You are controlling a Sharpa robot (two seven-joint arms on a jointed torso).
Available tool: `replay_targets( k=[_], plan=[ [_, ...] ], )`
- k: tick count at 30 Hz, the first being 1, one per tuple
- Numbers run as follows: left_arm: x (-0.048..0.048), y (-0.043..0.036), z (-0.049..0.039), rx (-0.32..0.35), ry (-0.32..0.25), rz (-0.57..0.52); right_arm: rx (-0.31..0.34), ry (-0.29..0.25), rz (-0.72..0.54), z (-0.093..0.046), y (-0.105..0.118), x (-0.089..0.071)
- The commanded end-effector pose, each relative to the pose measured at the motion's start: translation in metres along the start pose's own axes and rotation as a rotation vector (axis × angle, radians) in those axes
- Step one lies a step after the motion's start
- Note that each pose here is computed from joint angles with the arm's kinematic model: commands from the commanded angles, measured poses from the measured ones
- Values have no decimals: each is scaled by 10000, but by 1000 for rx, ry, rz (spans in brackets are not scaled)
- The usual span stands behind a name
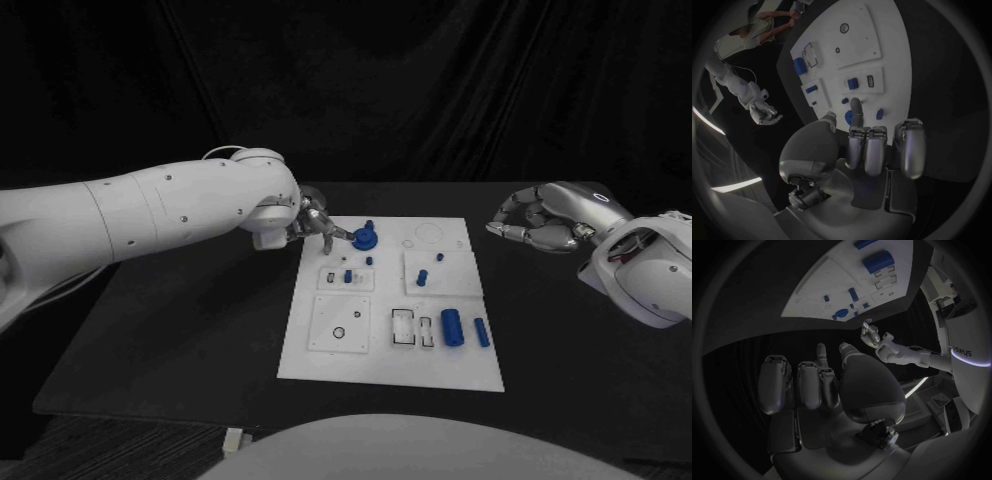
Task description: Assemble the parts on the task board
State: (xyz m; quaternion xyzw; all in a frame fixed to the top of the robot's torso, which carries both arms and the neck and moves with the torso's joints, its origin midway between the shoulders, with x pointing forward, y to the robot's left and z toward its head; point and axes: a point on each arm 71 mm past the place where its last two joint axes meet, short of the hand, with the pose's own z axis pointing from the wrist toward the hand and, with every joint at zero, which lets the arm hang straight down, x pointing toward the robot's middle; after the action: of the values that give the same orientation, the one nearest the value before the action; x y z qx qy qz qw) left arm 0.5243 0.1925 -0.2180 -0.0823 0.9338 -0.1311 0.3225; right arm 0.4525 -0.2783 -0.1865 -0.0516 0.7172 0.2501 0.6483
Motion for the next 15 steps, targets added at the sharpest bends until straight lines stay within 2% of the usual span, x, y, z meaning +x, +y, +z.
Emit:
replay_targets(
  k=[1,6,11,15],
  plan=[
    [-108,-3,-51,15,-27,-8,18,-3,-1,-5,-17,1],
    [-263,46,-61,-4,-34,-5,17,-1,-1,5,-11,6],
    [-393,53,-17,2,-75,22,13,2,-1,16,2,13],
    [-459,72,40,-6,-105,52,11,4,-1,21,7,16]
  ],
)
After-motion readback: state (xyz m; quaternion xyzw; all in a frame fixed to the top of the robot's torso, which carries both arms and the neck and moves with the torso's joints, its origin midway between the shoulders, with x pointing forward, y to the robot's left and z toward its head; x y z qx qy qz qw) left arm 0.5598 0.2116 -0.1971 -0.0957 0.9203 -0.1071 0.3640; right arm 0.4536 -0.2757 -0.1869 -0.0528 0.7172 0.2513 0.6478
